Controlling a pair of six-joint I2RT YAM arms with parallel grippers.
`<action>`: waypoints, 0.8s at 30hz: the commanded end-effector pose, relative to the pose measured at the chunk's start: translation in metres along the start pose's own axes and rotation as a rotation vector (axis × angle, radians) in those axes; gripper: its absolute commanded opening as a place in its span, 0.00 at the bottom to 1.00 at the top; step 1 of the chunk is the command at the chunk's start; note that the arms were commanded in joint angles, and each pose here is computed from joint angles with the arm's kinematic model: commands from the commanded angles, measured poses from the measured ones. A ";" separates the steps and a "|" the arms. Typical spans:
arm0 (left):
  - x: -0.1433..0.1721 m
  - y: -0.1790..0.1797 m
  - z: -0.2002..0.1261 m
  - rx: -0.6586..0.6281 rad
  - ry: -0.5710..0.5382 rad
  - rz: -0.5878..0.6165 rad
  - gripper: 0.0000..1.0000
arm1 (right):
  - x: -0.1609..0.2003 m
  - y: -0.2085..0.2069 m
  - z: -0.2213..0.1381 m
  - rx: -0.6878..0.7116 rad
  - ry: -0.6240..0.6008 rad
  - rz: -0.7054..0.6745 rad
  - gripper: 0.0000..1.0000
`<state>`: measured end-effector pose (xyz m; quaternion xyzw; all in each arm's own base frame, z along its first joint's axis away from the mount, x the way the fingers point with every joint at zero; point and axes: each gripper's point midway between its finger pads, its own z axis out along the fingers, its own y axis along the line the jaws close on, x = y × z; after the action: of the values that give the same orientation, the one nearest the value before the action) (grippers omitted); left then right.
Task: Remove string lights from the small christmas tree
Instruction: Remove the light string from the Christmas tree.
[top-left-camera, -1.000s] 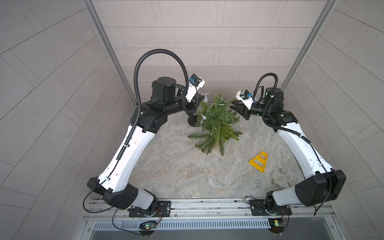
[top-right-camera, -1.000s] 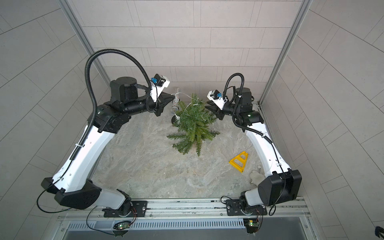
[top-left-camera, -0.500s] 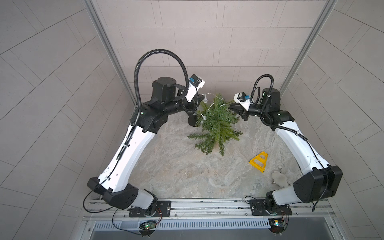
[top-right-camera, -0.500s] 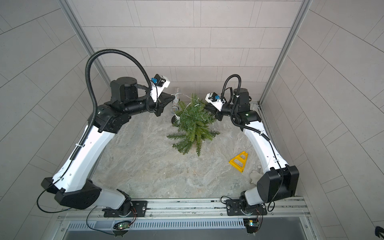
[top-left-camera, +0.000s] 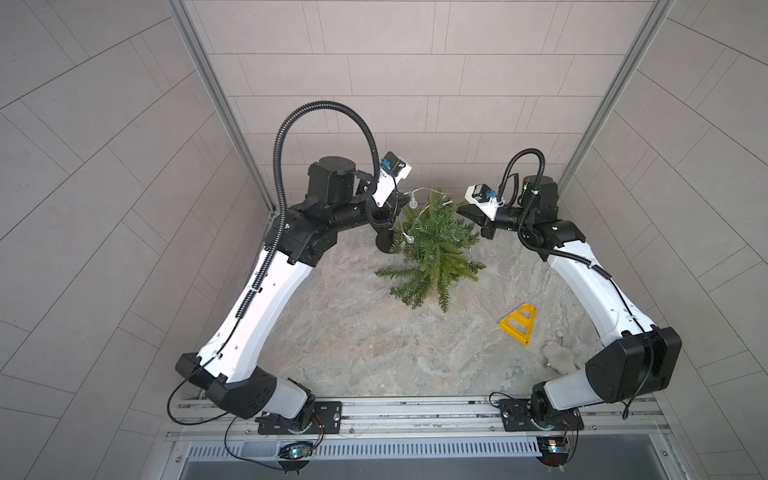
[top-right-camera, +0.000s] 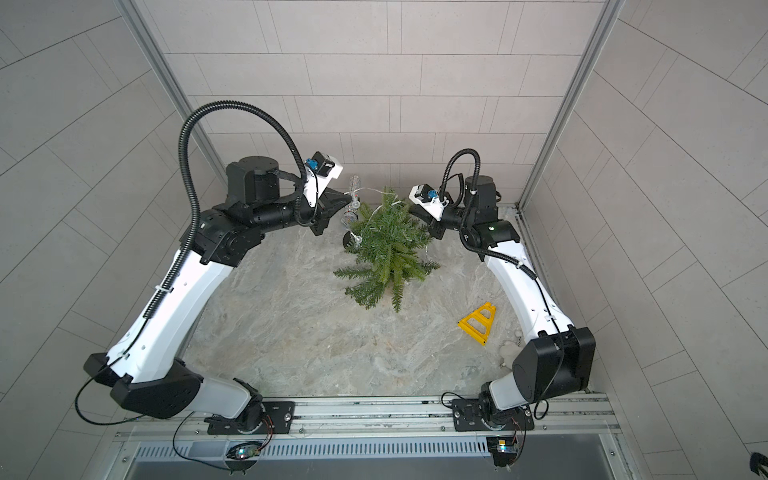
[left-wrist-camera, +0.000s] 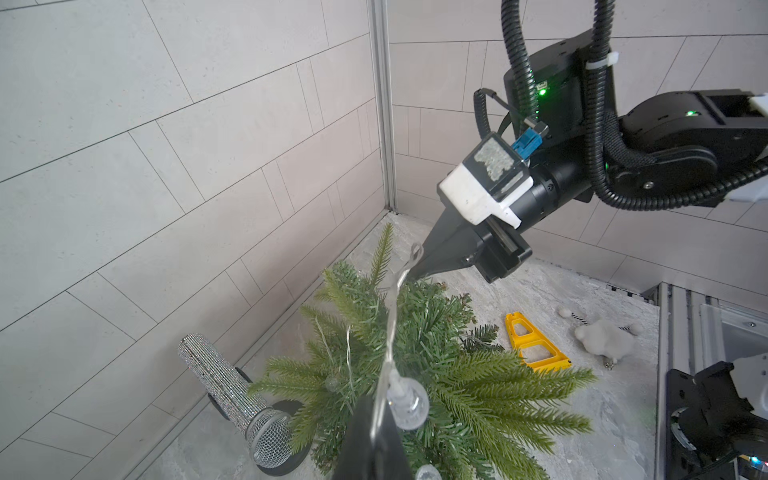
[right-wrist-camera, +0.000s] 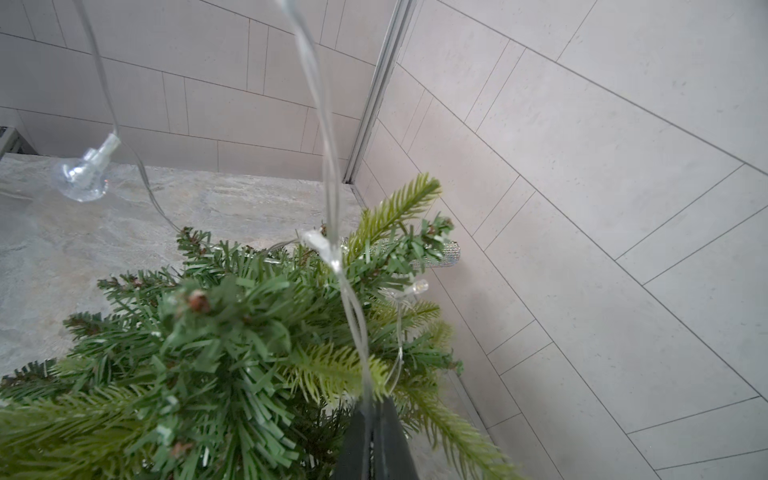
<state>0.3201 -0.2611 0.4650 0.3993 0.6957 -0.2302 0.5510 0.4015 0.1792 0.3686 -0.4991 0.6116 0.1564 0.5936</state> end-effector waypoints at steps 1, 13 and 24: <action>0.002 -0.005 0.000 0.022 0.003 -0.011 0.00 | -0.027 -0.015 -0.012 0.076 -0.034 -0.081 0.00; 0.021 -0.025 0.009 0.121 0.032 -0.055 0.06 | -0.058 -0.049 -0.022 0.233 -0.082 -0.205 0.00; 0.034 -0.054 0.019 0.260 0.043 -0.108 0.09 | -0.088 -0.077 -0.020 0.350 -0.208 -0.190 0.00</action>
<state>0.2997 -0.2900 0.4115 0.4244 0.7116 -0.3103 0.4661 0.4307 0.1654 0.4570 -0.4470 0.5413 0.0445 0.7108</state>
